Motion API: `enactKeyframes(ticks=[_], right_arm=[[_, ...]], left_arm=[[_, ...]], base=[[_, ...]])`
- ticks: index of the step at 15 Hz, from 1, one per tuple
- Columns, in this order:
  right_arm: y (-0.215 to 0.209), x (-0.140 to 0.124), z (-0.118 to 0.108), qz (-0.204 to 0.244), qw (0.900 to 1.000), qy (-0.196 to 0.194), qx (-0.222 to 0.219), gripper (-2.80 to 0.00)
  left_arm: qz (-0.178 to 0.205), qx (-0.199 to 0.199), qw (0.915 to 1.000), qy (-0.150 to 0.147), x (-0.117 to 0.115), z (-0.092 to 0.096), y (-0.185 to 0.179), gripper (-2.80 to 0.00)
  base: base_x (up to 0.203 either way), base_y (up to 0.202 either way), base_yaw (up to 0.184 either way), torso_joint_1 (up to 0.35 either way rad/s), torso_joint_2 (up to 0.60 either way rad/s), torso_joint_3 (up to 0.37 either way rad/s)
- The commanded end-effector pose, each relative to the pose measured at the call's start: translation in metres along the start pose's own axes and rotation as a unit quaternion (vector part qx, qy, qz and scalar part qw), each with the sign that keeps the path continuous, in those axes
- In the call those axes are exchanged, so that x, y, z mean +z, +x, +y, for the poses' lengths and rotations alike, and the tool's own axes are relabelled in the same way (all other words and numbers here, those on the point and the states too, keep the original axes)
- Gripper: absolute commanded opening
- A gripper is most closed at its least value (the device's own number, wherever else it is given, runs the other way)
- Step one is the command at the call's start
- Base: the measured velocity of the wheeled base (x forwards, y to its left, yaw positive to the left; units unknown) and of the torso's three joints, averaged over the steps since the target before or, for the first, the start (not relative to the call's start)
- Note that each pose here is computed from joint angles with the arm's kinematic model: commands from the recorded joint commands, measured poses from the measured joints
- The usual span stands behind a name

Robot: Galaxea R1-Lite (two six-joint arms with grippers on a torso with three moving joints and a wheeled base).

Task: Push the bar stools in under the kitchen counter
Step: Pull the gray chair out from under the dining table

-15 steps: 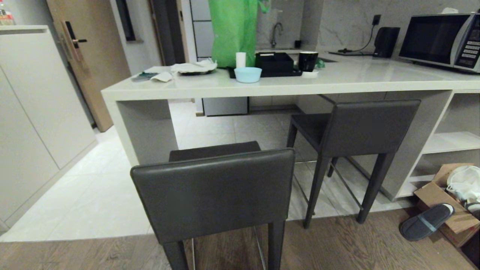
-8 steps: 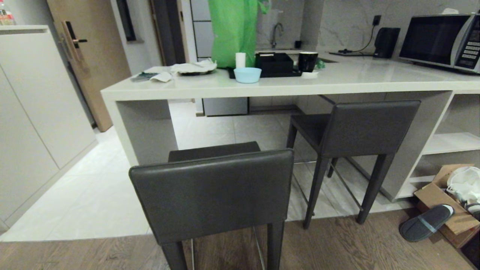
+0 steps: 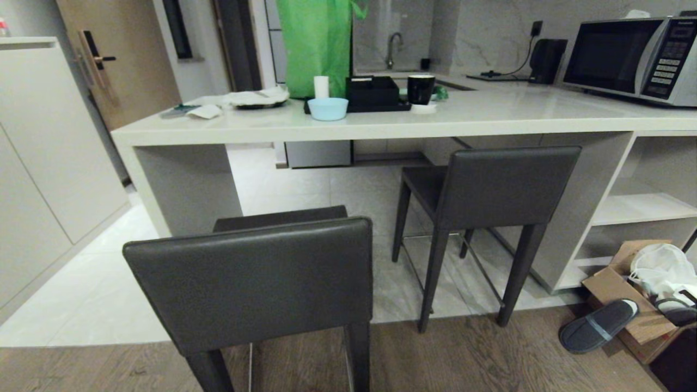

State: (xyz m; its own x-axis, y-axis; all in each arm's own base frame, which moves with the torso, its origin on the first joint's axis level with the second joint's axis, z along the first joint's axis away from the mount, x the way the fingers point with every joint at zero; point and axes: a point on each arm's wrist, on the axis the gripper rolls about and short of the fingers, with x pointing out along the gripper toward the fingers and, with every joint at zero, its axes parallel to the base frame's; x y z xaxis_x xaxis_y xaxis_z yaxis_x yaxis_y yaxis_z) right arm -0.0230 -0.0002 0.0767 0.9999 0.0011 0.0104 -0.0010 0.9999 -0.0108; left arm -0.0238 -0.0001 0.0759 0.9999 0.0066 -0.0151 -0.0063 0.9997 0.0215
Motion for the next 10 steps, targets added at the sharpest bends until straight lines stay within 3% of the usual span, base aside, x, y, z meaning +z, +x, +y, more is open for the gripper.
enactKeyframes(ticks=[1,10], right_arm=[[0.0001,0.0,0.0,0.001,1.0,0.0,0.0,-2.8],[0.0001,0.0,0.0,0.001,1.0,0.0,0.0,-2.8]], left_arm=[[-0.001,0.001,1.0,0.0,0.0002,0.0,0.0,-2.8],[0.0,0.001,1.0,-0.005,-0.0001,0.0,0.0,-2.8]], base=[[0.0,-0.198,0.001,0.002,0.0,0.002],[0.0,-0.196,0.002,0.003,0.0,0.002]])
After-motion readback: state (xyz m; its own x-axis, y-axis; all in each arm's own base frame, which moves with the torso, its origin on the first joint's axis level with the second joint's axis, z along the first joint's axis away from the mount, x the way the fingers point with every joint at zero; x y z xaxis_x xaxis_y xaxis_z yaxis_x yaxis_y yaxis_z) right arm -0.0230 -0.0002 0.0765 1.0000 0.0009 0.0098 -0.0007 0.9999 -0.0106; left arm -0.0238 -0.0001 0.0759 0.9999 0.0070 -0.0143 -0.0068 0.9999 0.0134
